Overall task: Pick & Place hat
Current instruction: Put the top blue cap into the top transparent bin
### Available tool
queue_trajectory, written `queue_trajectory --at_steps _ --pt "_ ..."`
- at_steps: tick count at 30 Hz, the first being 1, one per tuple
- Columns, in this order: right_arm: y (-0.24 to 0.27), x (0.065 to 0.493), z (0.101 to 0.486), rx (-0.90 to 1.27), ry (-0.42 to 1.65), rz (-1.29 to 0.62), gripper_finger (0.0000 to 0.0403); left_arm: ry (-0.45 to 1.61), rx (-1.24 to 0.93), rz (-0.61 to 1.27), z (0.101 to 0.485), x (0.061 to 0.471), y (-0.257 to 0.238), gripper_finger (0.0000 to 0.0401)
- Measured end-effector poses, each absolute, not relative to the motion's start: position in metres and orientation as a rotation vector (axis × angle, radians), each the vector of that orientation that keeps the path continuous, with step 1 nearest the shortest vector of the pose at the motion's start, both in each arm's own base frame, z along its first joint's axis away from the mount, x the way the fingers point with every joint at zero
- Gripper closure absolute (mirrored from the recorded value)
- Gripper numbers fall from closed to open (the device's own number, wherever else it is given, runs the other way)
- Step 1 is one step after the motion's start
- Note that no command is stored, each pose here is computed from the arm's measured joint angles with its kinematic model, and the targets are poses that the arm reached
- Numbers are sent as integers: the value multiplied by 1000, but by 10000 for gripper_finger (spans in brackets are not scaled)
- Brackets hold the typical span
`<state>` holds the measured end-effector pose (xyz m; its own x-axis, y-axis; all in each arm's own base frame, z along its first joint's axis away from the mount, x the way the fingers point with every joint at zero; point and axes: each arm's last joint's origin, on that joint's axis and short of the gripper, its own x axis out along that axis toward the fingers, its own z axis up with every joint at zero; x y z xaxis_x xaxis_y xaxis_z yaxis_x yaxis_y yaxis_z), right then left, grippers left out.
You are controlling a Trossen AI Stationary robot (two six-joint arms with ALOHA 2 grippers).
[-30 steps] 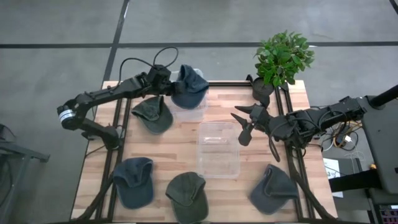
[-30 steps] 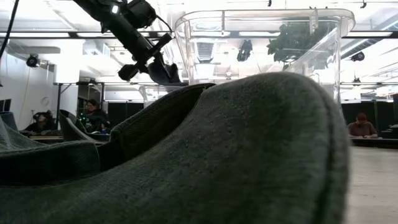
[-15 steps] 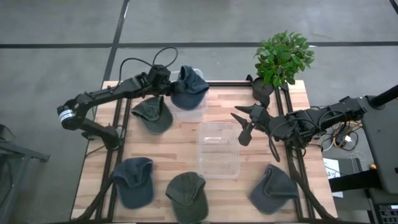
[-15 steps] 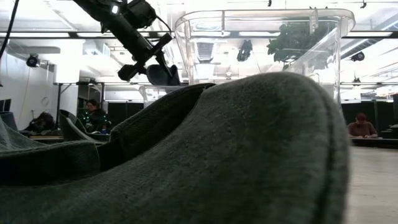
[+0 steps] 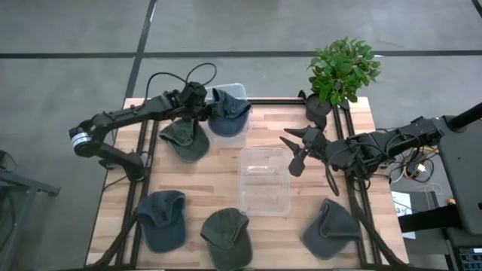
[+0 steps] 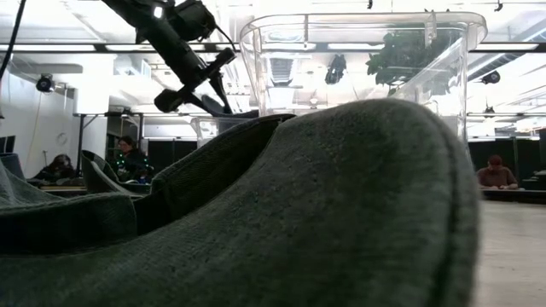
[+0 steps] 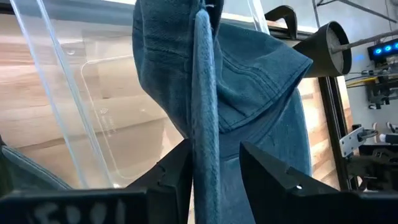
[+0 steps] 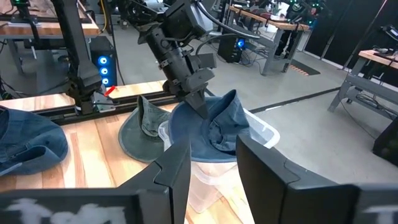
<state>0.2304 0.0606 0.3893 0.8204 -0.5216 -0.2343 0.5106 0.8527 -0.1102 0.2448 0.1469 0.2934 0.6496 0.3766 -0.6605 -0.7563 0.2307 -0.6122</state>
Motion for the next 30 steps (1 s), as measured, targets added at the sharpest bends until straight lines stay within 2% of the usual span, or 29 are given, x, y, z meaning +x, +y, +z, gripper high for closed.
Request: queue_trajectory --at_steps 9,18,30 --pt "61 230 389 -46 263 -549 284 372 -1067 807 297 247 149 277" --pt "61 230 389 -46 263 -549 284 307 -984 977 296 246 150 279" --pt "61 230 389 -67 268 -546 284 289 -949 958 308 244 150 280"
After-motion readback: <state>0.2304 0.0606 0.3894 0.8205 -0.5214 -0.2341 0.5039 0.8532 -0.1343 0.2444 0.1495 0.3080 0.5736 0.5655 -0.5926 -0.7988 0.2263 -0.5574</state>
